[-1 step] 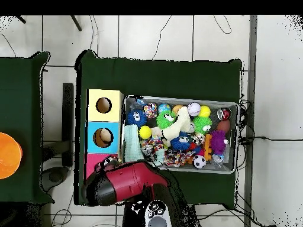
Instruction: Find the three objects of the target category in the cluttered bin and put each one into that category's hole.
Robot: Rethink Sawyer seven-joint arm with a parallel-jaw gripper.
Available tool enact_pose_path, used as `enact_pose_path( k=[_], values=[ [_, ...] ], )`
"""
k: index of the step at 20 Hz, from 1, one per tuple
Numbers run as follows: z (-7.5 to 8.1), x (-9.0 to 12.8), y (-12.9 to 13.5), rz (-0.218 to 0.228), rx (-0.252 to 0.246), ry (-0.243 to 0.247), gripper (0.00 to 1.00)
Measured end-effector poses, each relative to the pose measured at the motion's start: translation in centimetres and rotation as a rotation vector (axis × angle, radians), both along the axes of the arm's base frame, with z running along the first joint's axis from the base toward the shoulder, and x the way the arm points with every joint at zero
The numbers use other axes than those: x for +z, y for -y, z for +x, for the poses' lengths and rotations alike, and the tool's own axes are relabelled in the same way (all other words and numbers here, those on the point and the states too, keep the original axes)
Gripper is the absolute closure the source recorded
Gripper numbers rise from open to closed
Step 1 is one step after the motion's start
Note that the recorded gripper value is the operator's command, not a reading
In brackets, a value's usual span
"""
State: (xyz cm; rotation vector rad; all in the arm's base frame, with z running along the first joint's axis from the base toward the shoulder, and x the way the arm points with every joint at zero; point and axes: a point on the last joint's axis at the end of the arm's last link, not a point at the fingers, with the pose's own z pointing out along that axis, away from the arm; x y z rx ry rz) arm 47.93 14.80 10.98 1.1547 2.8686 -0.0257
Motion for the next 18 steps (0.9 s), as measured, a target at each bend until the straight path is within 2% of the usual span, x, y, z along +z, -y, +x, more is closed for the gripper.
enact_pose_path(
  k=[9,18],
  values=[
    [-1.4,0.3,-1.7,0.014,-0.025,-0.026,1.00],
    [-1.7,0.8,-3.7,0.025,-0.030,-0.026,1.00]
  ],
)
